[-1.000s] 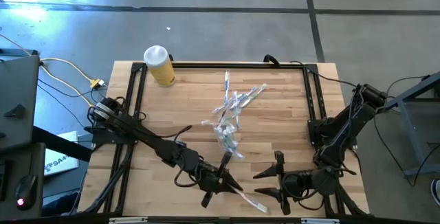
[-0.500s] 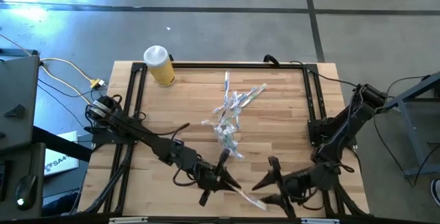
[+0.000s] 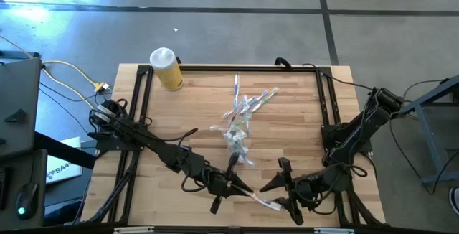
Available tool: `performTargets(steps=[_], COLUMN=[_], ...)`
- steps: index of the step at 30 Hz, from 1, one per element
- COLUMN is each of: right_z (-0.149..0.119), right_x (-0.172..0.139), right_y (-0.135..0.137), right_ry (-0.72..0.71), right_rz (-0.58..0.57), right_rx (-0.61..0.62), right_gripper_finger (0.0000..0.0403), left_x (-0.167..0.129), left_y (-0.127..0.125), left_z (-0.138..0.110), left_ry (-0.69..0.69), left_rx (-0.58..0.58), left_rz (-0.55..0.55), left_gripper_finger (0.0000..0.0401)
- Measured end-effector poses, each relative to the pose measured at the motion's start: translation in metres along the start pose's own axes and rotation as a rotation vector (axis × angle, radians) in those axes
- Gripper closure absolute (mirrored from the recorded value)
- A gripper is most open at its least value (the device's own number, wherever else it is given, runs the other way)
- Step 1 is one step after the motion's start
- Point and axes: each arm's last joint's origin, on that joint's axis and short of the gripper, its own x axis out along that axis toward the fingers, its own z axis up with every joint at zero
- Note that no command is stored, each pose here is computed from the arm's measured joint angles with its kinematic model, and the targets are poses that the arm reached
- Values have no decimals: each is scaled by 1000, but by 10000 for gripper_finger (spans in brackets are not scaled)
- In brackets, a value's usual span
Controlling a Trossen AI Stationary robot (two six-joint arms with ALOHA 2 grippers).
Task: Pick & Place toothbrushing station
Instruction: Put the orange toothbrush into the transparent organizer
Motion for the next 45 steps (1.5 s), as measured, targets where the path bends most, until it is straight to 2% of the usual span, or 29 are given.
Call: performTargets(steps=[5, 15, 19, 25, 27, 36, 41, 45], right_z=[-3, -7, -8, -9, -8, -9, -10, -10], right_x=[5, 13, 13, 14, 14, 14, 14, 14], right_y=[-7, -20, -19, -21, -21, -21, -21, -21], right_ry=[5, -44, -38, -38, -39, -29, -21, -15], right_rz=[-14, 87, 89, 83, 76, 79, 75, 77], right_rx=[-1, 26, 22, -5, -18, -22, -15, -16], right_gripper_finger=[229, 236, 274, 366, 384, 387, 387, 387], left_x=[0, 0, 0, 0, 0, 0, 0, 0], left_y=[1, 2, 2, 1, 1, 1, 1, 1], left_z=[0, -1, -1, -3, -4, -4, -6, -7], left_ry=[13, 26, 29, 51, 56, 64, 76, 91], left_rx=[24, 27, 27, 24, 16, 19, 26, 29], left_rz=[30, 59, 58, 57, 62, 76, 86, 83], left_gripper_finger=[386, 386, 386, 386, 386, 386, 369, 377])
